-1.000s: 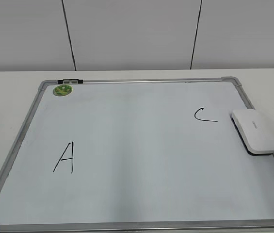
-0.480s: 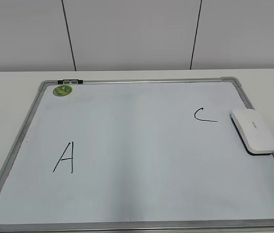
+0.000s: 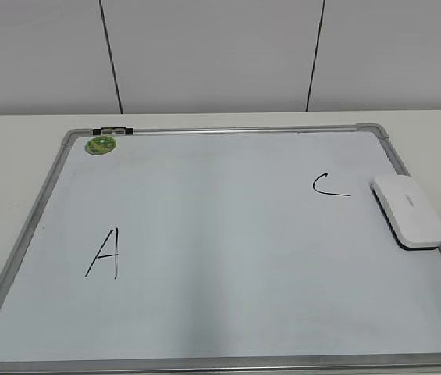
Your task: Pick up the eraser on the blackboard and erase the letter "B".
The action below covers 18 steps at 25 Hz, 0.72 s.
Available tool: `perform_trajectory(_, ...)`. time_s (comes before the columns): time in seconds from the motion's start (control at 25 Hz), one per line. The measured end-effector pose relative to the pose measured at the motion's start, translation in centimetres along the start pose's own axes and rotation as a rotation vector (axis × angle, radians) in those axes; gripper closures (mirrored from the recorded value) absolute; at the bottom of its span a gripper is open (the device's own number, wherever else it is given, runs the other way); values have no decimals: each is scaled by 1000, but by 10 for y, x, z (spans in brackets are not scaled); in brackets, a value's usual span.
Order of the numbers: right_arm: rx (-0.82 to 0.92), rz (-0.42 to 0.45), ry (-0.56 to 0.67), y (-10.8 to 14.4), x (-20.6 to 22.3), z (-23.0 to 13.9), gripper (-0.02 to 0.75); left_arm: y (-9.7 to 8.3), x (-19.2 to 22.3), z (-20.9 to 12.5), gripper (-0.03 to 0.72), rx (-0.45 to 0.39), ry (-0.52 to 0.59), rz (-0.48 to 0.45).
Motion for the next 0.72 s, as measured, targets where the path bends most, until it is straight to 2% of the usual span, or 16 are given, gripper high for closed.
perform_trajectory(0.28,-6,0,-1,0,0,0,277,-4,6,2,147,13,-36,-21)
perform_trajectory(0.72,-6,0,-1,0,0,0,288,-5,7,3,173,12,-44,-25)
Point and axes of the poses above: a point on each arm's last joint axis where the gripper is mounted, x pointing out along that axis toward the gripper, y along the wrist's bending axis when the last joint is at zero, z = x × y, the point moved 10 cm from there along x, pointing out along that axis toward the gripper, and after that the axes turned 1 degree about x, right-handed, at the moved point
